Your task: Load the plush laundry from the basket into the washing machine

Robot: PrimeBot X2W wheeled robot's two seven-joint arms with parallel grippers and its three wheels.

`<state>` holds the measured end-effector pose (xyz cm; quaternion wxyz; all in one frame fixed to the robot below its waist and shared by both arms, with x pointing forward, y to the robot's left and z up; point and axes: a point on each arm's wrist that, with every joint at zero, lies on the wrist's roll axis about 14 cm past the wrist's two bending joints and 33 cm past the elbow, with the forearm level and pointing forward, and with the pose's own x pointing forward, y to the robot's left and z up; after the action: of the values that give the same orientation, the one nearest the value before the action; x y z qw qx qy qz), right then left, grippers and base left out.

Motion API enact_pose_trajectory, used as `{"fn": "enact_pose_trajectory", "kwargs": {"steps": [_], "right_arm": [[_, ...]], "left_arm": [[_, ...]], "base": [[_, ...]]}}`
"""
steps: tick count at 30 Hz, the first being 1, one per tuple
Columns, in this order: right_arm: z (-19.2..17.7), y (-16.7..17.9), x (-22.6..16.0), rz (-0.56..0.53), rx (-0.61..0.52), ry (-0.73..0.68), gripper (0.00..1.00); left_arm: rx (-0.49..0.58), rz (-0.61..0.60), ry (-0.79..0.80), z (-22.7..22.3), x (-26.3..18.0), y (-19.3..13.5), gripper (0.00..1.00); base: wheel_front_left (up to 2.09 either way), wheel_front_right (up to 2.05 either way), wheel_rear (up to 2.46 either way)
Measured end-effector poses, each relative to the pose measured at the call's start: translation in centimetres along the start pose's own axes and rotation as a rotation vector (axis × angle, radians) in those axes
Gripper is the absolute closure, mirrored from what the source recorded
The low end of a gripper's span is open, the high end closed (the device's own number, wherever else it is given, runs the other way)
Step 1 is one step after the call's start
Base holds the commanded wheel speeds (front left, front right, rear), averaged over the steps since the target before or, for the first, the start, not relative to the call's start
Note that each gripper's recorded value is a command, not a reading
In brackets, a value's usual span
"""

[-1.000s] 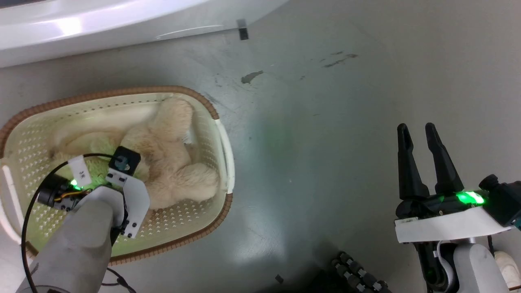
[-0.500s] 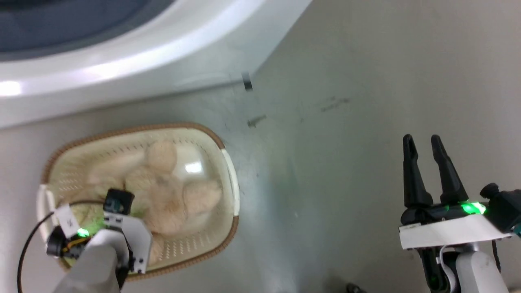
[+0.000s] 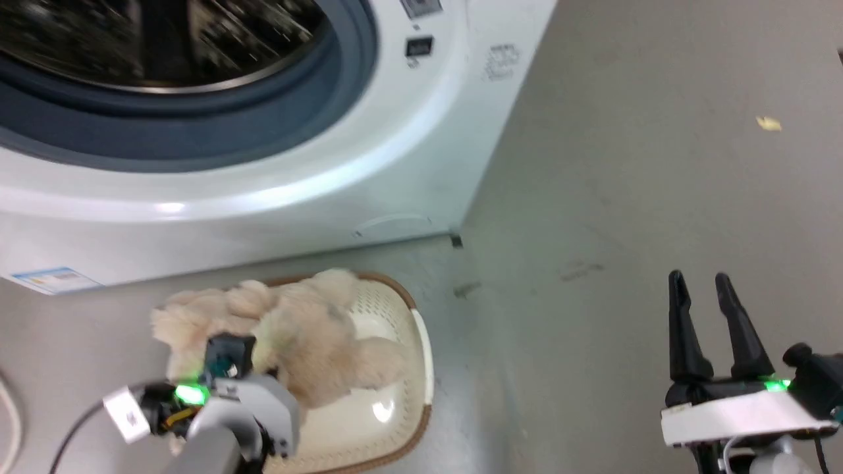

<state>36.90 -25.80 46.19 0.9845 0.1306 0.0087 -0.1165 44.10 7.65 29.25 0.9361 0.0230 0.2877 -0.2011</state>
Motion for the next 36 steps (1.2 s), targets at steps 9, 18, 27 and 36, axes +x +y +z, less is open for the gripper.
{"fn": "enact_pose_trajectory", "kwargs": {"steps": [9, 18, 27, 36], "right_arm": [[1.2, 1.6, -1.3, 0.057, -0.001, -0.035, 0.00], [1.3, 2.7, -1.4, 0.095, -0.004, -0.041, 0.00], [-1.0, 1.9, -0.7, 0.065, -0.026, 0.030, 0.00], [-3.3, 0.5, 2.0, 0.020, -0.055, 0.083, 0.00]], "left_arm": [[-0.065, 0.054, -0.295, 7.0, -6.0, -0.1, 1.00], [-0.126, 0.129, -0.656, 16.8, -11.1, 1.8, 1.00], [-0.249, 0.097, -0.798, 23.1, -7.5, 3.6, 1.00], [-0.223, 0.065, -0.847, 31.4, 1.0, 6.1, 1.00]], "base": [[0.00, 0.00, 0.00], [0.00, 0.00, 0.00], [0.00, 0.00, 0.00], [0.00, 0.00, 0.00]]}}
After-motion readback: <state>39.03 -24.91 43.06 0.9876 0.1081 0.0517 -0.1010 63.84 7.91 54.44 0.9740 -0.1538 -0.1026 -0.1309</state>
